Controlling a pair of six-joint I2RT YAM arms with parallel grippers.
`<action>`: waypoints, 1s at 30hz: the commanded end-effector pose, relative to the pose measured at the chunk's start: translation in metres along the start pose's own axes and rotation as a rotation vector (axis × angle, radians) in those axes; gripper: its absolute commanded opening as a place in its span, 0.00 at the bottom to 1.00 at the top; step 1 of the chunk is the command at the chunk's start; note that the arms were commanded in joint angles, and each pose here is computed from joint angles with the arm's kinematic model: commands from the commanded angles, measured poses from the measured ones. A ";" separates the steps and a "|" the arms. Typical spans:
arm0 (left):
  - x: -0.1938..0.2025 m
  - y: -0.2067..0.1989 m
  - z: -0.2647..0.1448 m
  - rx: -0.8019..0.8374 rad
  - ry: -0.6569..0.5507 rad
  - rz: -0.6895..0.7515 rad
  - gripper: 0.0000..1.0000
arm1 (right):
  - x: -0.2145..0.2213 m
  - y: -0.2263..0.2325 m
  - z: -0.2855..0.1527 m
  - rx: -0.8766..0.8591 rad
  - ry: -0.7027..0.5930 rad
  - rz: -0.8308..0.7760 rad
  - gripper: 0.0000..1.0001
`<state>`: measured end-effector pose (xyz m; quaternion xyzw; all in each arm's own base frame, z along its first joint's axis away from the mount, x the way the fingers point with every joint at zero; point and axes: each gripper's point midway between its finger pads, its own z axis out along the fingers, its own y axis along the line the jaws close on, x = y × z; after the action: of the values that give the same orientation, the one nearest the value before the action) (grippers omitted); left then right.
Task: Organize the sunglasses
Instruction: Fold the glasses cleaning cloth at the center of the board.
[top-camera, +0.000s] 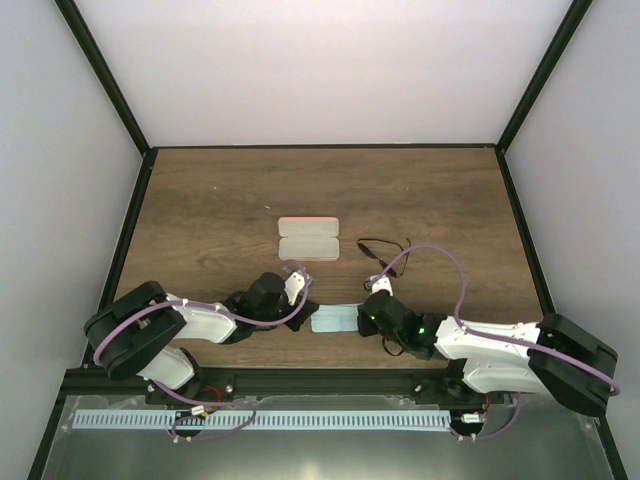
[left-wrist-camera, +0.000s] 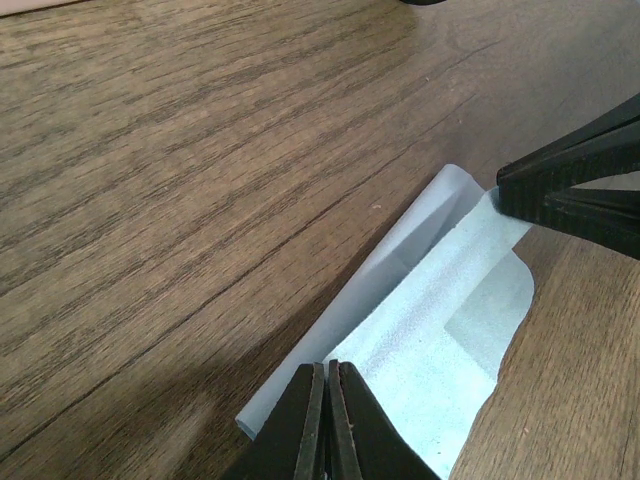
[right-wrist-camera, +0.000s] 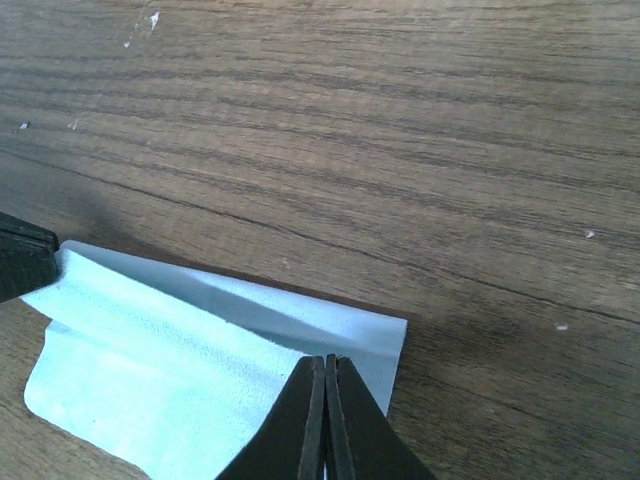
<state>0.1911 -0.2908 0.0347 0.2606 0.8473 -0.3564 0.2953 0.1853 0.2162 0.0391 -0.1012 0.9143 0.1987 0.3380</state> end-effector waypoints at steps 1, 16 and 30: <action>0.002 -0.001 -0.001 0.006 -0.005 -0.004 0.06 | 0.003 -0.002 0.000 0.021 -0.003 0.001 0.01; 0.005 -0.002 0.001 0.014 0.006 -0.007 0.09 | 0.005 -0.006 0.001 0.039 0.003 0.003 0.03; 0.006 -0.002 0.002 0.009 0.005 -0.005 0.16 | -0.002 -0.002 -0.004 0.020 -0.023 0.012 0.16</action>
<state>0.1880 -0.2905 0.0294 0.2584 0.8509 -0.3559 0.2873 0.1848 0.2167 0.0413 -0.0931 0.9132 0.2020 0.3414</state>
